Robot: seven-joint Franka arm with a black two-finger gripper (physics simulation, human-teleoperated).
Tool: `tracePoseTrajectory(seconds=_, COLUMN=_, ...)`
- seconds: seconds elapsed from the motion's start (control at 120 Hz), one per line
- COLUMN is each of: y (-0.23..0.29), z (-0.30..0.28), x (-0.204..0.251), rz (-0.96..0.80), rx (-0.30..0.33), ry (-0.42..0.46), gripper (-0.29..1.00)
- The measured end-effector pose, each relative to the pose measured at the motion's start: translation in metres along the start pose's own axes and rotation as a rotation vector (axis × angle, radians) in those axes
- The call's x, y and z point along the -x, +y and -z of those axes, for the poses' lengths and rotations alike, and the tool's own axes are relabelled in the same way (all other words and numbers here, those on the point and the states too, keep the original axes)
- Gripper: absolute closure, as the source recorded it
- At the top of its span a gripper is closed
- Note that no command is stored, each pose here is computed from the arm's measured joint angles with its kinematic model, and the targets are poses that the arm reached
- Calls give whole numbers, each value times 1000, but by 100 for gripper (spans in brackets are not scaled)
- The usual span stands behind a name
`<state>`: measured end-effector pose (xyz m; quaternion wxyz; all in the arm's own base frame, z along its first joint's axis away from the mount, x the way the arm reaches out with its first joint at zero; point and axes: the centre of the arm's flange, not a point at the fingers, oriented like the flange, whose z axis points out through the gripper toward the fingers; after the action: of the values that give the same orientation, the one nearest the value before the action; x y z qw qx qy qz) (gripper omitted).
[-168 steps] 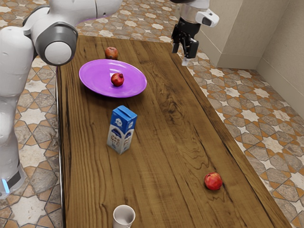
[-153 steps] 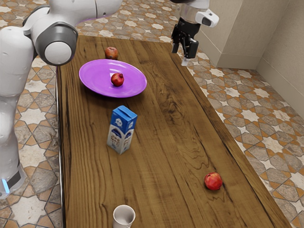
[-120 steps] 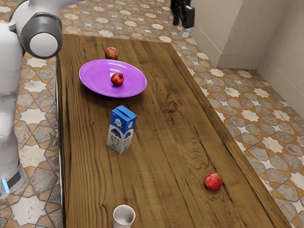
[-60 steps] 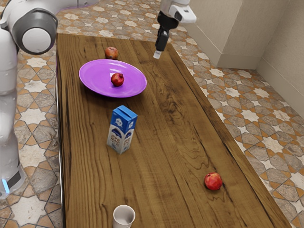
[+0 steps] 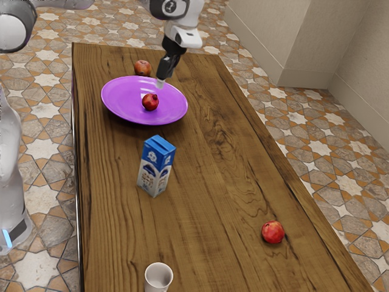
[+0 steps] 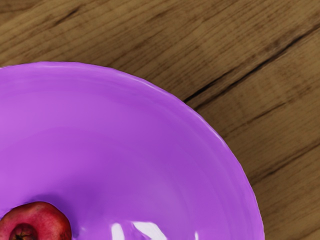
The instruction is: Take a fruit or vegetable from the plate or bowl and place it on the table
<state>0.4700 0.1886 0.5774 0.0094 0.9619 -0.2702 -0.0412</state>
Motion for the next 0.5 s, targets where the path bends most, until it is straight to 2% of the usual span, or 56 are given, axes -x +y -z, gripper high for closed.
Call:
tracePoseTrajectory(seconds=0.158, y=-41, z=-16, x=20, rz=-9, rx=-42, ry=18, gripper=0)
tracePoseTrajectory(seconds=0.308, y=-64, z=-25, x=12, rz=-60, rx=-85, ry=11, gripper=0)
tracePoseTrajectory(seconds=0.417, y=-65, z=-16, x=20, rz=-96, rx=-114, ry=34, gripper=0)
tracePoseTrajectory(seconds=0.5, y=-68, z=-14, x=43, rz=-94, rx=-123, ry=45, gripper=0)
